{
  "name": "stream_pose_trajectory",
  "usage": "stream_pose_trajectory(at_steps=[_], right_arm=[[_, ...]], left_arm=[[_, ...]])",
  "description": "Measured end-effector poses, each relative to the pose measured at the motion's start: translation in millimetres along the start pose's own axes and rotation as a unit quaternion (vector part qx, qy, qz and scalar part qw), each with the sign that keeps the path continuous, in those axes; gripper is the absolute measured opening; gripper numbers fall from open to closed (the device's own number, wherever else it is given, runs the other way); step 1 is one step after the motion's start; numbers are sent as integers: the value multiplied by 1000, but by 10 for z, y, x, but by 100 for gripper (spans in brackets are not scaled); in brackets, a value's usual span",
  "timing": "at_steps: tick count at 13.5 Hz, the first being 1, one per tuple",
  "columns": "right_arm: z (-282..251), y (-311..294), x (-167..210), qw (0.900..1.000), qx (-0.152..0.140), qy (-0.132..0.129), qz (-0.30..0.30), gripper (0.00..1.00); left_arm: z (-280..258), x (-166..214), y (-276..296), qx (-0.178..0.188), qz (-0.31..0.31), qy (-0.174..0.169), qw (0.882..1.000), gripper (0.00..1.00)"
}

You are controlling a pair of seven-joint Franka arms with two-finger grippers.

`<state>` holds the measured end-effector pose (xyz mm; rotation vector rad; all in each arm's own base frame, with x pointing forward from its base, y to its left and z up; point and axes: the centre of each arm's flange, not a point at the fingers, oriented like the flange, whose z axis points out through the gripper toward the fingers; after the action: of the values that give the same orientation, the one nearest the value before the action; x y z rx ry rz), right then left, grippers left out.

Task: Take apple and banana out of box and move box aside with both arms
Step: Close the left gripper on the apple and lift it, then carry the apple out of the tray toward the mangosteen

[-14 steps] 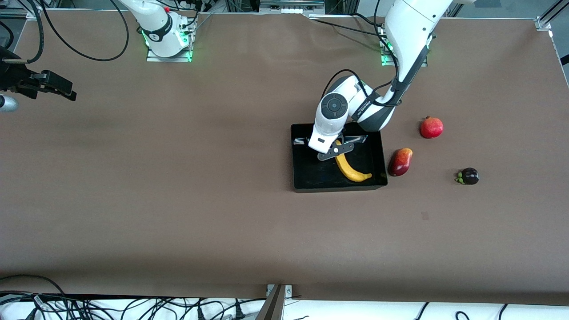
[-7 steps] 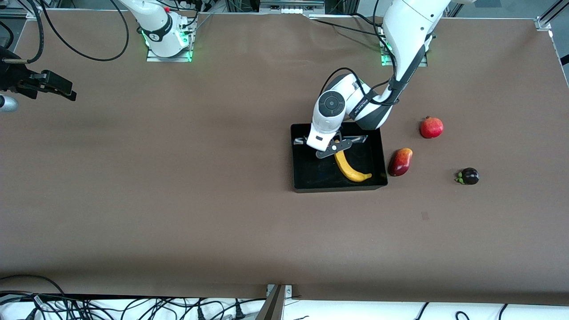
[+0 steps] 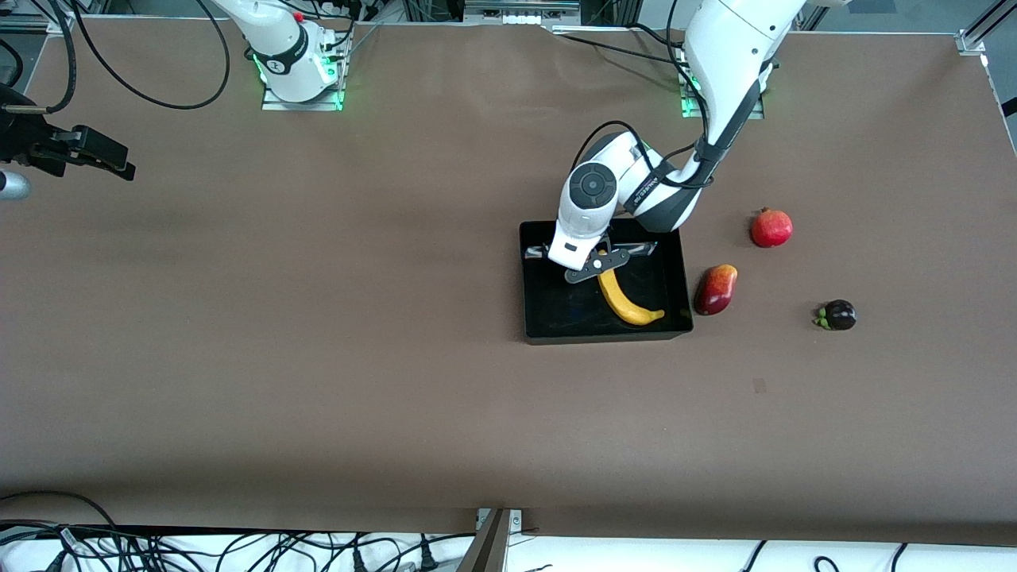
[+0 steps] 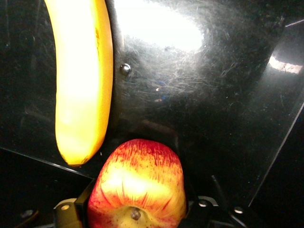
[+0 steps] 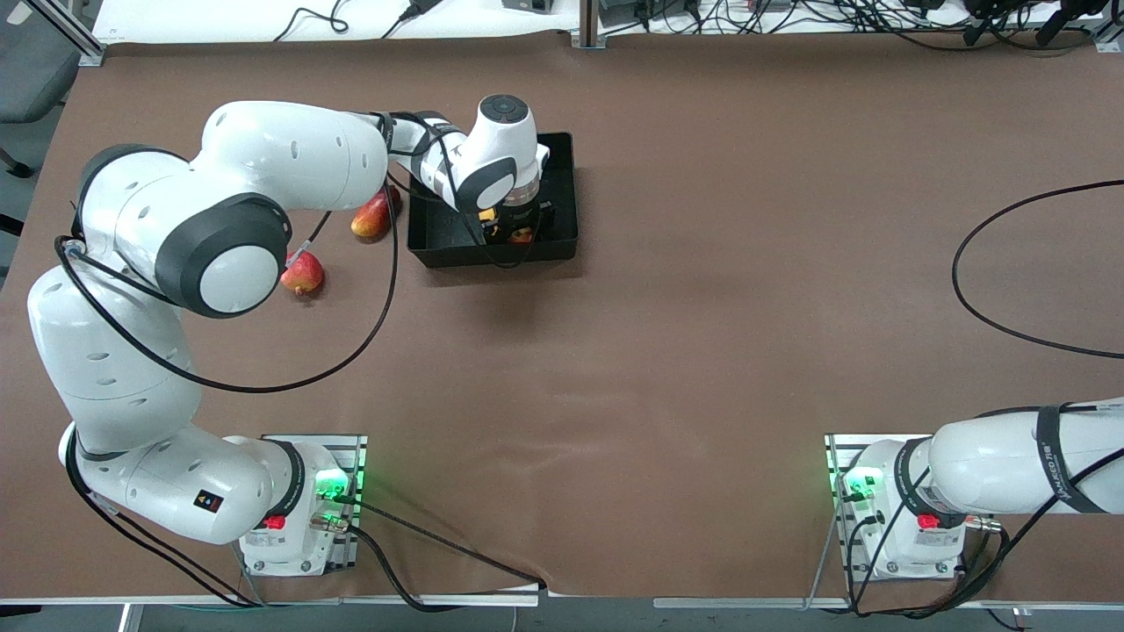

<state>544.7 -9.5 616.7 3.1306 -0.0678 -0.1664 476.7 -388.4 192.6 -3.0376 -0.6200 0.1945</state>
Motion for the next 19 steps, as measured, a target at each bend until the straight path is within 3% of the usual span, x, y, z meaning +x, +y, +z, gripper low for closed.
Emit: stream_pose_trajectory(at_steps=[4,10,13,17,19], right_arm=[[0,-24,-1,1000,0,0,-2,100],[0,-87,-3,1000,-1,0,-8,100],[-1,-84,-3,1000,-1,0,-8,100],[2,9,-2,1000,0,-1,0,100],[35,67,-44,1000,0,-21,5,100]], left_arm=[[-199,173,-8,-9,-12,8,1000,71],[-917,416,-31,0,-31,17,999,71],[-1560,612,-194,11,-31,-8,999,71],[-2308,1241,-884,18,15,-52,998,71],[-2446,1548,-1306,16,40,-64,997,71]])
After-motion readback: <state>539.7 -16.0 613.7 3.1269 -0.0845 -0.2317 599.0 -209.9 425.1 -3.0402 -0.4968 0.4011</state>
